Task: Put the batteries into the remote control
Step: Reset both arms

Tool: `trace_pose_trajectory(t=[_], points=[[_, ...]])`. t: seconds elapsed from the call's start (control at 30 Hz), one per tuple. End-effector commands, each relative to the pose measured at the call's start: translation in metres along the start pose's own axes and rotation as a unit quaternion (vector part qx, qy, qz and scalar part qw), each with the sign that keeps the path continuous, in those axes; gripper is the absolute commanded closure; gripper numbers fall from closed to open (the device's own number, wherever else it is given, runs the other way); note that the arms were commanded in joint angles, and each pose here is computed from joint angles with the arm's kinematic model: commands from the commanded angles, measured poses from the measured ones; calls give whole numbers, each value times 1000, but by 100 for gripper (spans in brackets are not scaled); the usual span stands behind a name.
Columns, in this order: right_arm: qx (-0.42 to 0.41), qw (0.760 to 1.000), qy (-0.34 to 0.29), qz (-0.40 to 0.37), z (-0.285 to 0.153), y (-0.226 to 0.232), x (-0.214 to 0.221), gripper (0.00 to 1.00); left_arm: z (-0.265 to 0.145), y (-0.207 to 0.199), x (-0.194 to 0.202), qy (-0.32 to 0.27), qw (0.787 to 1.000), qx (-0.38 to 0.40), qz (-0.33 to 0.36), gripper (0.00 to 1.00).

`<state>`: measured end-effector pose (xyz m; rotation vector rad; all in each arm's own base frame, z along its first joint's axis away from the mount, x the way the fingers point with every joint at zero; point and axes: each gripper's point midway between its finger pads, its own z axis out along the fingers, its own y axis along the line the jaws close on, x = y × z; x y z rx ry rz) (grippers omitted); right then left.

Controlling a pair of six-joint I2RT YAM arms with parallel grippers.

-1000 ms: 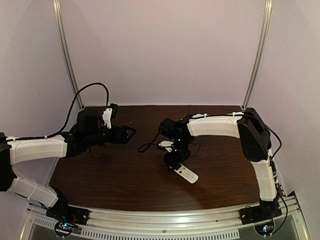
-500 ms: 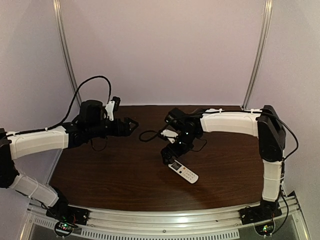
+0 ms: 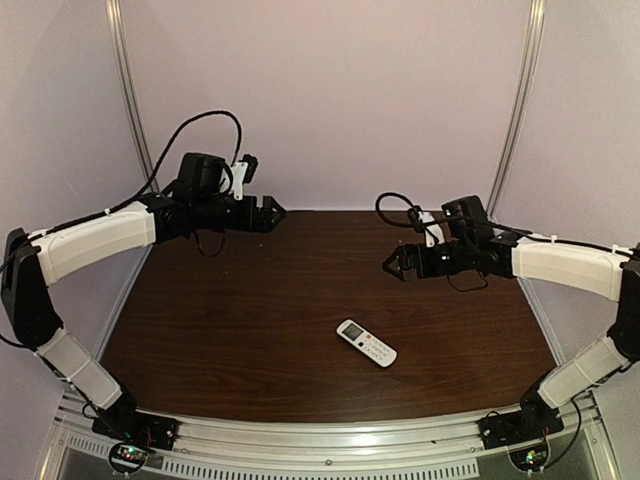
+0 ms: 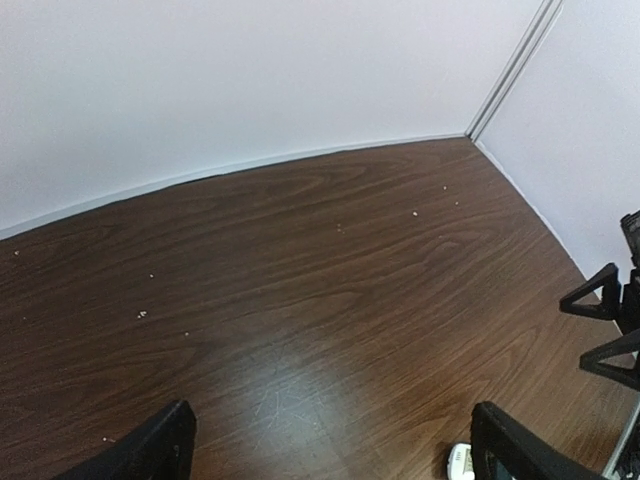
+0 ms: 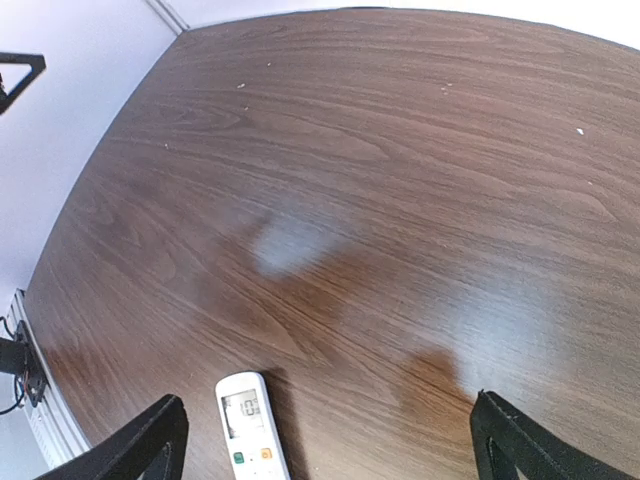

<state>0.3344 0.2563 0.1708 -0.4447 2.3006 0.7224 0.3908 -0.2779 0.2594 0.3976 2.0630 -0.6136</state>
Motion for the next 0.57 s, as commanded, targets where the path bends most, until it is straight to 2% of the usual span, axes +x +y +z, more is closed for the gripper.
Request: trace_pose_trajectory(t=[0.0, 0.27, 0.53], points=[[-17, 997, -72, 29, -18, -11, -8, 0, 25, 11, 42, 77, 997, 0, 7, 3], [9, 995, -79, 55, -22, -48, 37, 0, 50, 22, 99, 120, 992, 1, -28, 2], [-4, 994, -88, 66, -18, -50, 44, 0, 51, 25, 107, 121, 992, 1, -33, 2]])
